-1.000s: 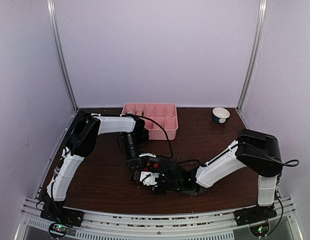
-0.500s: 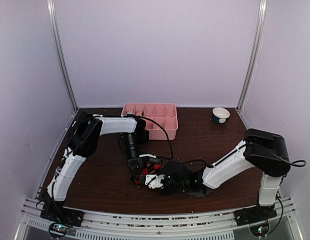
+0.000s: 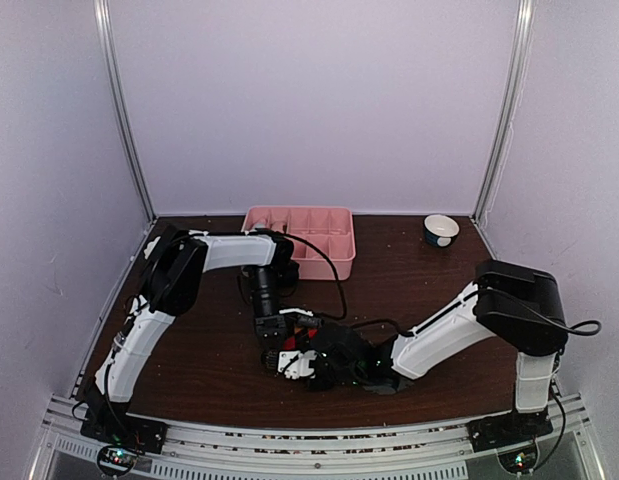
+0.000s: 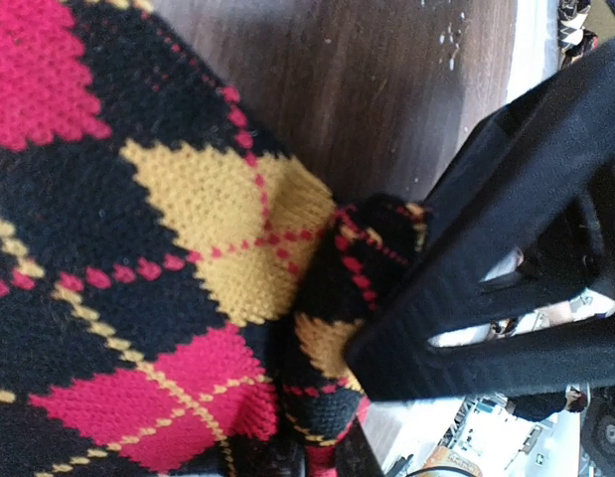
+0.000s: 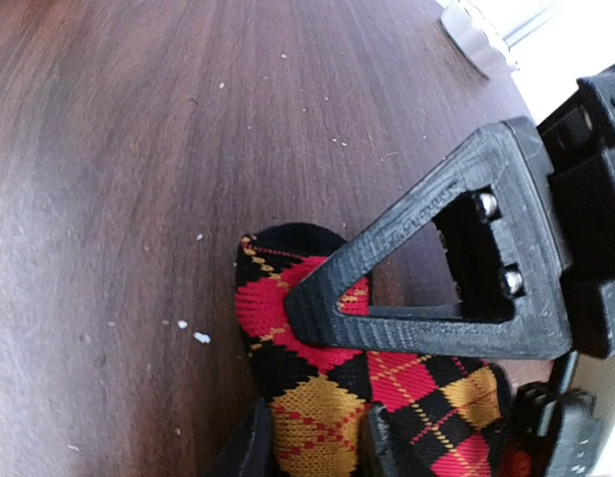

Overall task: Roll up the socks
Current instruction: Roll the sock at the center of the board.

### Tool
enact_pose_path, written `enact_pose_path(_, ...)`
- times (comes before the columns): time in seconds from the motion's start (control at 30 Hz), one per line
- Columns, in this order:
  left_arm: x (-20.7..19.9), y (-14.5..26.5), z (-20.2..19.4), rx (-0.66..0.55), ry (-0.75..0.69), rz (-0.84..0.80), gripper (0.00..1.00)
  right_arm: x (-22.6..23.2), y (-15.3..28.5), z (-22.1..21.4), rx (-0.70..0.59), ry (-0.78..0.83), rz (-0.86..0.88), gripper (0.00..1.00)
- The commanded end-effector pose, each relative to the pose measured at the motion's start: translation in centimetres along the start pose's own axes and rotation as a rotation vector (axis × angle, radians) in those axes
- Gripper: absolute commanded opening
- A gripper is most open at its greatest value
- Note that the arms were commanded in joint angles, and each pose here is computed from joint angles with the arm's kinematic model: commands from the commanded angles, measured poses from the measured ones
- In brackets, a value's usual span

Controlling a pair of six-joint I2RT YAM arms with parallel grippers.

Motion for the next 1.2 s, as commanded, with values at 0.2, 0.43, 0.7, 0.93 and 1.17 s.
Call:
enact_pose_path(0.2,0.6,0.3,0.8,-0.05,-0.079,0.043,0.21,5.0,-1.5,-7.4,0.21,-0.277,0.261,0.09)
enact_pose_path(0.43,1.7,6.7,0.1,-0.302,-0.052,0.47,0.98,7.2,0.6,-10.0,0.188,-0.571,0.383,0.0)
enact_pose_path(0.7,0.8,14.5,-3.6,-0.604,0.053,0.785,0.98,9.3,2.0,-11.4,0.176,-0.712,0.473,0.0)
enact_pose_path(0.93,-2.2,14.5,-0.9,-0.734,-0.181,0.681,0.98,10.9,2.3,-11.8,0.2,-0.796,0.581,0.0)
enact_pose_path(1.17,-0.1,13.7,5.2,-0.734,-0.178,0.591,0.98,11.9,3.2,-11.6,0.159,-0.848,0.681,0.0)
Point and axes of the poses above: each gripper's point midway between its finger pads, its own y axis back along the fingers, its own x axis along the line the jaws close on, z = x × y, the point moved 4 cm from there along y, back along the fingers, and after that the axes turned 7 degrees about y, right-handed, at the moved point
